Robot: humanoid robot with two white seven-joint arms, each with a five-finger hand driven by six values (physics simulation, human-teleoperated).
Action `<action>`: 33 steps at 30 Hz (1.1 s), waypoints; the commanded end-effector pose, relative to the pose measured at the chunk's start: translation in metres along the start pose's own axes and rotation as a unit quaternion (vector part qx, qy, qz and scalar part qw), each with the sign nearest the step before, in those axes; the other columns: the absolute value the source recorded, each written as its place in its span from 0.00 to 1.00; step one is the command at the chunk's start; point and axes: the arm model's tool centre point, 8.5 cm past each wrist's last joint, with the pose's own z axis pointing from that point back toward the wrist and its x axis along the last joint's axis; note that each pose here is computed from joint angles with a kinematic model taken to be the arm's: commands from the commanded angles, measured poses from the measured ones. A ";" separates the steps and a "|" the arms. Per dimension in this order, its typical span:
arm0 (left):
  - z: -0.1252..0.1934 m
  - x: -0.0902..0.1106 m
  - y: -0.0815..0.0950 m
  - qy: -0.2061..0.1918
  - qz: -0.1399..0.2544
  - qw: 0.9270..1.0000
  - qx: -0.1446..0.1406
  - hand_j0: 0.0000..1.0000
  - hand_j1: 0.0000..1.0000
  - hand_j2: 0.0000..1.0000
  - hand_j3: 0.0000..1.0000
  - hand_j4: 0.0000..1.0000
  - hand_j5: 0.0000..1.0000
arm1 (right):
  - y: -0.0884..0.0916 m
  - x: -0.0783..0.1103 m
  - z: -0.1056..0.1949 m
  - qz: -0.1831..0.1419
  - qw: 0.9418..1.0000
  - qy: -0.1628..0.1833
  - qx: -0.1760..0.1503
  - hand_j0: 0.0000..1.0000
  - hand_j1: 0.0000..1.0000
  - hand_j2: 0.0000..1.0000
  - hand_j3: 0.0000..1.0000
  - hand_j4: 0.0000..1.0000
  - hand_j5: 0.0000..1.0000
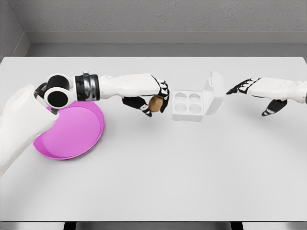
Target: Pack egg into the box and close the box lid
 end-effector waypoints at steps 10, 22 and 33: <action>-0.027 0.006 0.006 -0.017 0.003 1.000 0.009 0.31 0.31 0.31 0.31 0.31 0.31 | -0.001 0.000 0.000 -0.002 1.000 0.000 -0.002 1.00 1.00 1.00 1.00 1.00 1.00; -0.049 -0.004 0.013 -0.011 0.015 1.000 0.016 0.31 0.31 0.31 0.31 0.31 0.31 | -0.001 -0.001 0.000 -0.002 1.000 0.000 -0.001 1.00 1.00 1.00 1.00 1.00 1.00; -0.074 -0.013 0.021 -0.008 0.025 1.000 0.015 0.32 0.32 0.32 0.32 0.32 0.32 | -0.002 0.000 0.000 -0.002 1.000 0.000 -0.002 1.00 1.00 1.00 1.00 1.00 1.00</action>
